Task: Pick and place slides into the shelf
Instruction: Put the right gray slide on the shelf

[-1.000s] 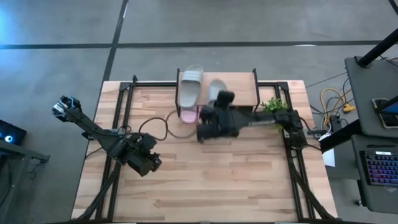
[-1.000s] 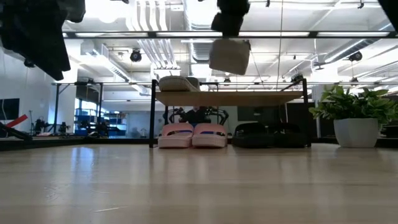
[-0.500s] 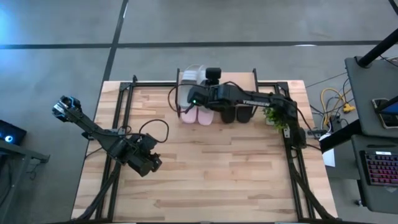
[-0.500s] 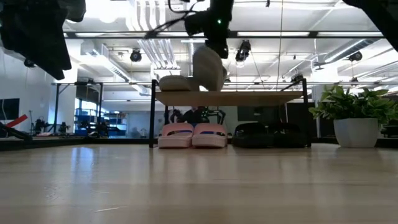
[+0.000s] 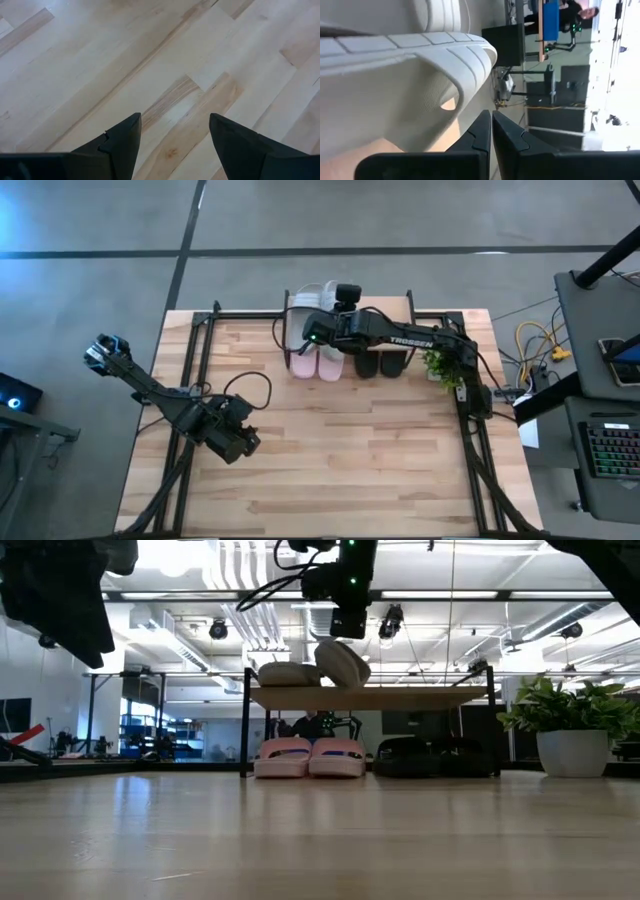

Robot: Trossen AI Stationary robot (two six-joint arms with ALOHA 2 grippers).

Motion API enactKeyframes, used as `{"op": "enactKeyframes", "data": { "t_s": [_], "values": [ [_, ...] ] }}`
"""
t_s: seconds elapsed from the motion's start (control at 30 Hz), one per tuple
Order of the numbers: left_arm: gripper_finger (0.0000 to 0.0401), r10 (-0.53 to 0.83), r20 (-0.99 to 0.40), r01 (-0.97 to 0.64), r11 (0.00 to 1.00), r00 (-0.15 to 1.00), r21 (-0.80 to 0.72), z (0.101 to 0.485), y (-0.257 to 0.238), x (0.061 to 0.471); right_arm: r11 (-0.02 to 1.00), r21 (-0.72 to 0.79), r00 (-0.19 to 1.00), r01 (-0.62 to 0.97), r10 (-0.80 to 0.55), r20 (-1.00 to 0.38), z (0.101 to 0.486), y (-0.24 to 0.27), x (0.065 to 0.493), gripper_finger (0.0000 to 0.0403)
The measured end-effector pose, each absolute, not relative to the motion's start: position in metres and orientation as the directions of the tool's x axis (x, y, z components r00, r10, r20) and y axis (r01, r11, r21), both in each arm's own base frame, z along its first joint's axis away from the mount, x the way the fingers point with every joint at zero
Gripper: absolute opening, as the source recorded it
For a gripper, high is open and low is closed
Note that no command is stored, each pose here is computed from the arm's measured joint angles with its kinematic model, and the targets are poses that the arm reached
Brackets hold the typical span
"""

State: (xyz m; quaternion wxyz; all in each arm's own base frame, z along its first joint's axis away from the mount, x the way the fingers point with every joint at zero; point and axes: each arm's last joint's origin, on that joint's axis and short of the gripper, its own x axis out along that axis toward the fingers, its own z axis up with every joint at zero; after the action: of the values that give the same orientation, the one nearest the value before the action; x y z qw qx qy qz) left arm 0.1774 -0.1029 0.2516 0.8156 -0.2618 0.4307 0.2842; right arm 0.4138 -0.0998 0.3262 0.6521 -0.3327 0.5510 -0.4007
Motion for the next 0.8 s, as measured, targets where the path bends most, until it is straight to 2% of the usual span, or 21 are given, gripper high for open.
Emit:
{"op": "enactKeyframes", "data": {
  "t_s": [0.2,0.3,0.43,0.63,0.8],
  "values": [
    [0.0221,0.238,-0.851,-0.689,0.701,0.467,-0.182,0.252,-0.103,0.177,0.456,-0.851,0.085,0.261,-0.889,-0.450,0.331,-0.095,0.412,0.0011],
    [0.0221,0.238,-0.852,-0.689,0.701,0.467,-0.182,0.252,-0.103,0.177,0.486,-0.814,0.118,0.319,-0.872,-0.475,0.338,-0.087,0.408,0.0026],
    [0.0221,0.238,-0.851,-0.689,0.701,0.468,-0.183,0.252,-0.103,0.178,0.550,-0.713,0.145,0.435,-0.824,-0.547,0.344,-0.083,0.401,0.0071],
    [0.0221,0.239,-0.852,-0.691,0.699,0.466,-0.182,0.251,-0.103,0.178,0.540,-0.663,0.143,0.519,-0.819,-0.555,0.353,-0.076,0.391,0.0150],
    [0.0221,0.236,-0.851,-0.691,0.698,0.470,-0.188,0.251,-0.104,0.178,0.534,-0.641,0.154,0.551,-0.820,-0.551,0.357,-0.073,0.390,0.0182]
  ]
}}
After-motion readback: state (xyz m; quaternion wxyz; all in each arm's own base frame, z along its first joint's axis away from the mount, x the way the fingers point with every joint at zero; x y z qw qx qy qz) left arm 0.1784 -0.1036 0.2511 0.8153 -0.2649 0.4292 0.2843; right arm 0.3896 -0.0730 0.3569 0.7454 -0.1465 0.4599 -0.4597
